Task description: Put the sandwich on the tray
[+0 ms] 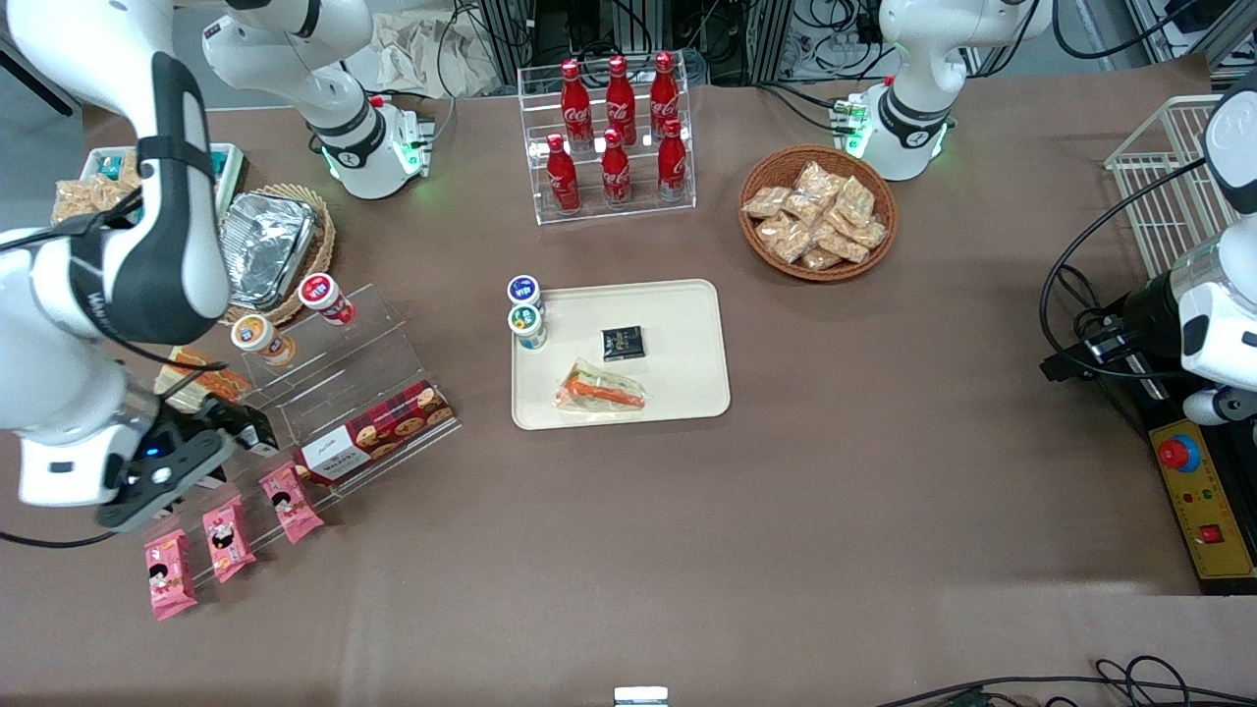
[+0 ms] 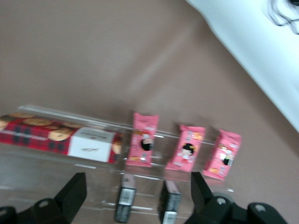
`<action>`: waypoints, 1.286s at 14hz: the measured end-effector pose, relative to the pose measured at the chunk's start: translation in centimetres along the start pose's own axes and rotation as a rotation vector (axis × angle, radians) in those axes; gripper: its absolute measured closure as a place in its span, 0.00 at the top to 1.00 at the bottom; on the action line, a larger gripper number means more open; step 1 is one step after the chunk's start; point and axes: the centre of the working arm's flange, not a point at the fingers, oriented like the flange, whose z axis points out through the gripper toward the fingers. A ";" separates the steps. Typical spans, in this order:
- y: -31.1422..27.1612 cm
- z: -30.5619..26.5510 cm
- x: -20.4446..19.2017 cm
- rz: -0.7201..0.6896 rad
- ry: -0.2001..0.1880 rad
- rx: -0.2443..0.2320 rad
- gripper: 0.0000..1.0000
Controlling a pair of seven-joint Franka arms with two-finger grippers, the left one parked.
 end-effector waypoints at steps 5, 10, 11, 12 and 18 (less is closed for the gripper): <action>5.0 -1.2 -5.0 0.125 0.018 -0.022 1.00; 6.8 -4.3 -10.7 0.334 -0.009 0.053 1.00; 6.6 -4.7 -11.2 0.366 -0.004 0.063 1.00; 6.4 -5.1 -11.7 0.393 0.004 0.071 1.00; 6.6 -5.6 -15.2 0.463 0.022 0.104 1.00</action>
